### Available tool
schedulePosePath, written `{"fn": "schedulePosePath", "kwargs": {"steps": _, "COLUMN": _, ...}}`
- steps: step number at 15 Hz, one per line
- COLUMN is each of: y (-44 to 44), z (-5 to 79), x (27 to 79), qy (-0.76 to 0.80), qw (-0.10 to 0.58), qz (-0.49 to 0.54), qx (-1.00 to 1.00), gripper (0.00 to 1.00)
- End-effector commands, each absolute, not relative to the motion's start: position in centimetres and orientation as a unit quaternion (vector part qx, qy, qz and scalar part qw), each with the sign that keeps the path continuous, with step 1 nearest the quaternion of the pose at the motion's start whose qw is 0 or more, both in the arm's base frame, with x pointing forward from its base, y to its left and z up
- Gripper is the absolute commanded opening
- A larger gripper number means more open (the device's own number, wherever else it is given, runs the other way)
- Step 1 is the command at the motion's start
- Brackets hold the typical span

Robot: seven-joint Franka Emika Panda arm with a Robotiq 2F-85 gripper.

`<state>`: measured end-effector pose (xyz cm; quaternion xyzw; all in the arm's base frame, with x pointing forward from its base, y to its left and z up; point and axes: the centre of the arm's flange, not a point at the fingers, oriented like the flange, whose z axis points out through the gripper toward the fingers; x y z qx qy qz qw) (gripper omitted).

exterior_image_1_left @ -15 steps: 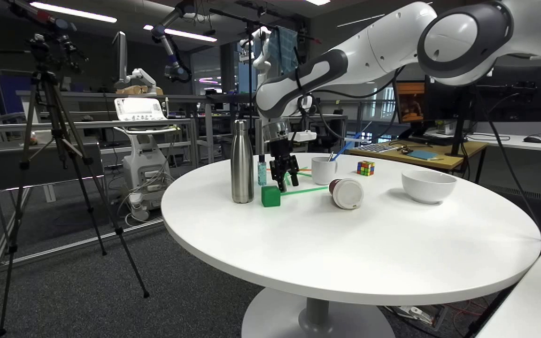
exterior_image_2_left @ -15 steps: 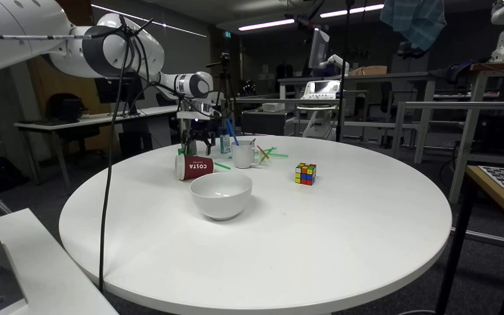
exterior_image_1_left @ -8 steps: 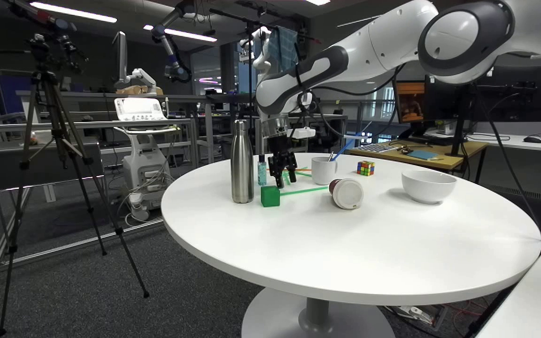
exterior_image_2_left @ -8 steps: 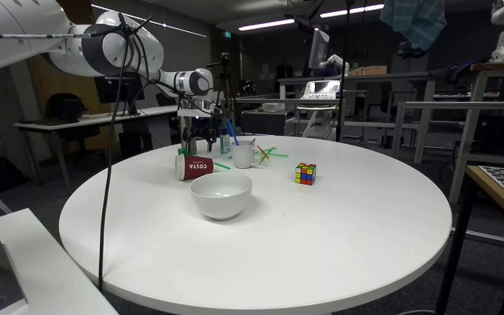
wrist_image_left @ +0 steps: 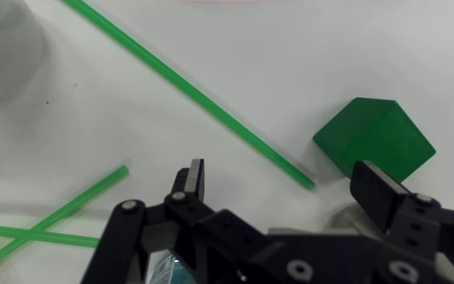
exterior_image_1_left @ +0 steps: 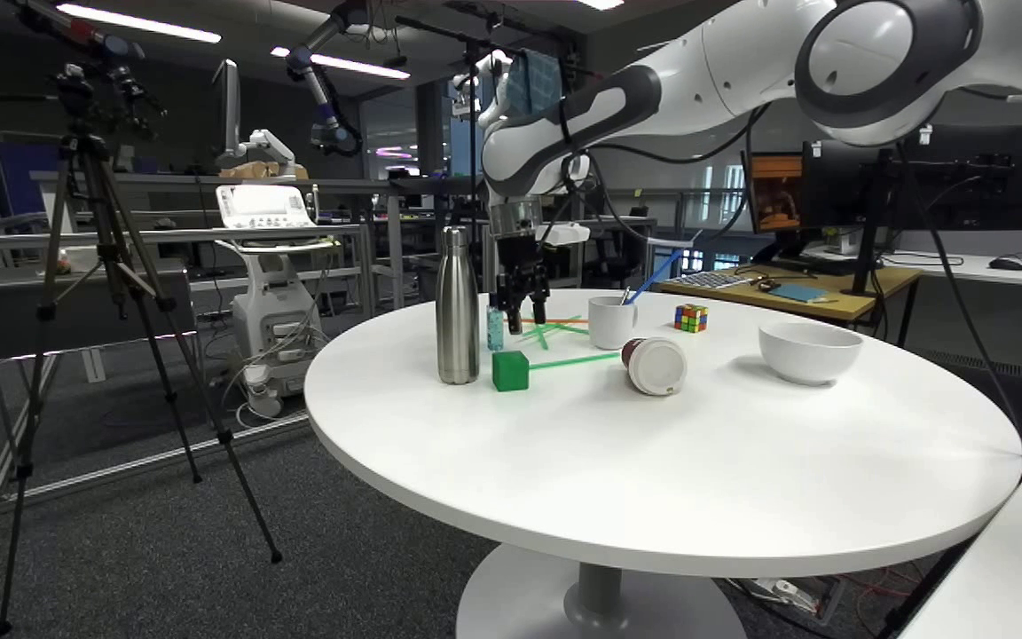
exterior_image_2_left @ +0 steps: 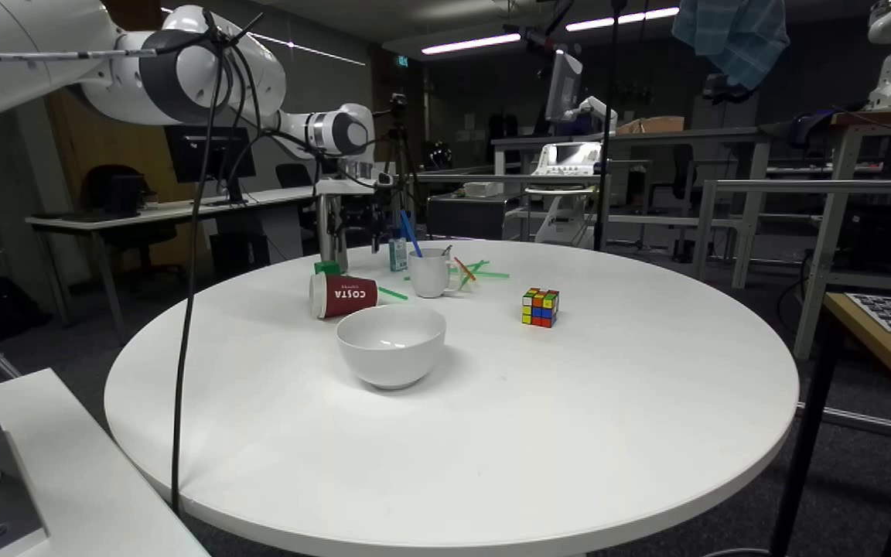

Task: Move the green block closer to the silver bottle

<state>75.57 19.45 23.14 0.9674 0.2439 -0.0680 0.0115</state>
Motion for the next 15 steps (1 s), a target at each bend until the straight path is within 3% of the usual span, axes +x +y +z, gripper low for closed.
{"fn": "schedulePosePath", "kwargs": {"steps": 1, "y": 19.5, "z": 25.1, "x": 74.4, "qy": 0.259, "qw": 0.025, "qz": -0.050, "qx": 0.964, "gripper": 1.00}}
{"fn": "schedulePosePath", "kwargs": {"steps": 15, "y": 20.6, "z": 26.1, "x": 75.9, "qy": 0.256, "qw": 0.025, "qz": -0.035, "qx": 0.966, "gripper": 1.00}}
